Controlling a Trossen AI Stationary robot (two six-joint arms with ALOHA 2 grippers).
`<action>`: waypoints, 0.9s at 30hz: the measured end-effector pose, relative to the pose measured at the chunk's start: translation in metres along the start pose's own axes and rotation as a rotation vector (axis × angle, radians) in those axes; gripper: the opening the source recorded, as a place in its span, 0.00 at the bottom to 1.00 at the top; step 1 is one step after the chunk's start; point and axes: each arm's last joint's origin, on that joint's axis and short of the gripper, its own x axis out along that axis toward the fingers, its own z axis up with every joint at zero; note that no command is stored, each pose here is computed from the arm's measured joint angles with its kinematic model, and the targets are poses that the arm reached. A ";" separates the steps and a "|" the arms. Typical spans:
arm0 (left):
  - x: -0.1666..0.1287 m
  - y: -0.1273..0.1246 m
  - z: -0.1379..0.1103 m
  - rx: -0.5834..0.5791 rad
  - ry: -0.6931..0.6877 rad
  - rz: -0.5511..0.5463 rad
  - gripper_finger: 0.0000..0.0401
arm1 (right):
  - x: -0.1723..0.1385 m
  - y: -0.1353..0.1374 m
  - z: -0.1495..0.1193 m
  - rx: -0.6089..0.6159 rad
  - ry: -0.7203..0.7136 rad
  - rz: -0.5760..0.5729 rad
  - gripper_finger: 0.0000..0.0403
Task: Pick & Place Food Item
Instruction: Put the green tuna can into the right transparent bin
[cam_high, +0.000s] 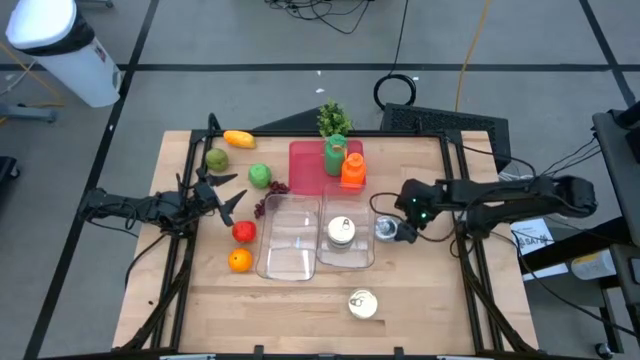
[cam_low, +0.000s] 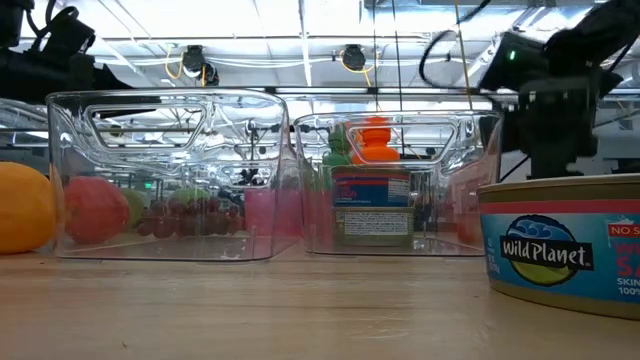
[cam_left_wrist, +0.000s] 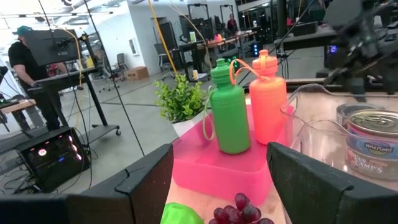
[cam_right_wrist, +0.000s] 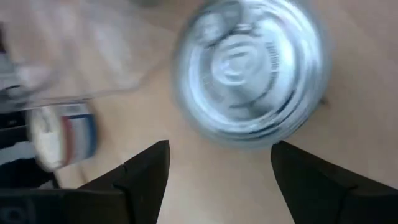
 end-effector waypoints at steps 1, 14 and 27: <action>0.000 0.000 0.000 0.000 0.000 0.000 0.68 | -0.003 0.007 0.000 -0.019 -0.010 0.018 0.65; 0.000 0.000 0.000 0.000 0.000 0.000 0.68 | -0.064 0.095 0.021 -0.286 -0.194 -0.446 0.65; 0.000 0.000 0.000 0.000 0.000 0.000 0.68 | 0.010 0.054 0.063 -0.354 0.232 -0.609 0.65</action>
